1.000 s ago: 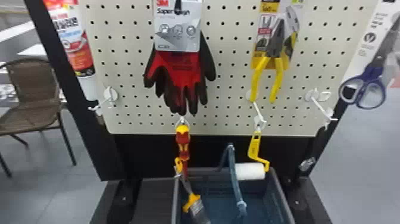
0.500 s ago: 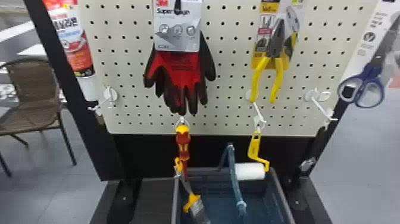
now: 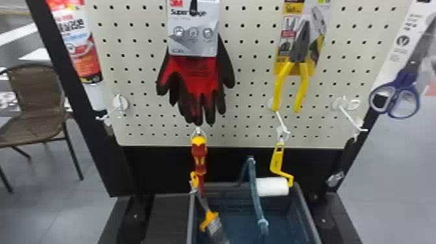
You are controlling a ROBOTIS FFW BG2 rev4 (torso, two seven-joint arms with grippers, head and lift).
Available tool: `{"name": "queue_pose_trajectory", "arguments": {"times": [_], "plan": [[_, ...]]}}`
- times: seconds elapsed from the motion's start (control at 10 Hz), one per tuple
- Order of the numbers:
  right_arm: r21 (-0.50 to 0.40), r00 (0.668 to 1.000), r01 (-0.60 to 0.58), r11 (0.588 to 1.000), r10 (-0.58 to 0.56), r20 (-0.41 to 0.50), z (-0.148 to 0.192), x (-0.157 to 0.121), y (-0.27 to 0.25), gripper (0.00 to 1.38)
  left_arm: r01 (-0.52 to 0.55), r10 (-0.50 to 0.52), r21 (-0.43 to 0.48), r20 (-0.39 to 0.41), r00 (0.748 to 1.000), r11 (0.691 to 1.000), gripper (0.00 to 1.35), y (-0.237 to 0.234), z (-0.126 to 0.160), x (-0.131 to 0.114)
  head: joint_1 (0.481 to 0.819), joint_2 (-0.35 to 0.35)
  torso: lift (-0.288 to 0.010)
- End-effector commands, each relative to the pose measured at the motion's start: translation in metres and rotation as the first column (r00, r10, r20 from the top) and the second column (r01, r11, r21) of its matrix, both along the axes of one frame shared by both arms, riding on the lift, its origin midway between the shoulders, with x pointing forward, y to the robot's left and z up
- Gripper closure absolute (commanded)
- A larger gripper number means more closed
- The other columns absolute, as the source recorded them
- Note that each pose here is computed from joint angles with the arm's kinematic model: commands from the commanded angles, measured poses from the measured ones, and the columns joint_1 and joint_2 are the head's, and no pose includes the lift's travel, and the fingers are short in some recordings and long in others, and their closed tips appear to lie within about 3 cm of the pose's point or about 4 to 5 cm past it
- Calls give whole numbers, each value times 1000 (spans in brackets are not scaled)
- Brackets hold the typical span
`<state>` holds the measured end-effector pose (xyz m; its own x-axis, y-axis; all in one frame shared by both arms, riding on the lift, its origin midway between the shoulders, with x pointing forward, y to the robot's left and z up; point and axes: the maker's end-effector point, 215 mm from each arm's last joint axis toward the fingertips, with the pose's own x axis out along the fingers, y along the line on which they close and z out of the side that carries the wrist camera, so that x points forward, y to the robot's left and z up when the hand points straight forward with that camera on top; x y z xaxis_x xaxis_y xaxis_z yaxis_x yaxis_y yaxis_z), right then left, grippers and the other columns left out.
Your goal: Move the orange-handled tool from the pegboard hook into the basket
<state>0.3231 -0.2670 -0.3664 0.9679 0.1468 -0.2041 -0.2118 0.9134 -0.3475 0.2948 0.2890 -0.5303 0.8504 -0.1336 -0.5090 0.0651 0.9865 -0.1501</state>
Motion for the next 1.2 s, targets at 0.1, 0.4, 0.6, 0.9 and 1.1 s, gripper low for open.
{"name": "queue_pose_trajectory", "arguments": {"times": [0.1, 0.4, 0.6, 0.9, 1.1], "plan": [[11, 999, 22, 1000, -22, 26, 8, 4, -2, 101, -7, 8, -17, 38, 999, 1000, 223, -3, 10, 11, 549, 0, -100], [19, 992, 40, 999, -42, 117, 44, 17, -4, 101, -25, 32, -55, 136, 990, 998, 223, -1, 39, 33, 549, 0, -100], [23, 976, 47, 999, -51, 214, 77, 32, -5, 101, -11, 22, -45, 244, 970, 999, 223, 5, 79, 60, 549, 0, -100], [50, 911, 15, 999, -34, 411, 154, 57, 3, 101, 19, -46, 61, 473, 880, 998, 223, 32, 180, 114, 549, 0, -100], [51, 902, 11, 999, -32, 430, 160, 60, 3, 101, 31, -90, 125, 495, 864, 992, 225, 41, 197, 122, 549, 0, -100]]}}
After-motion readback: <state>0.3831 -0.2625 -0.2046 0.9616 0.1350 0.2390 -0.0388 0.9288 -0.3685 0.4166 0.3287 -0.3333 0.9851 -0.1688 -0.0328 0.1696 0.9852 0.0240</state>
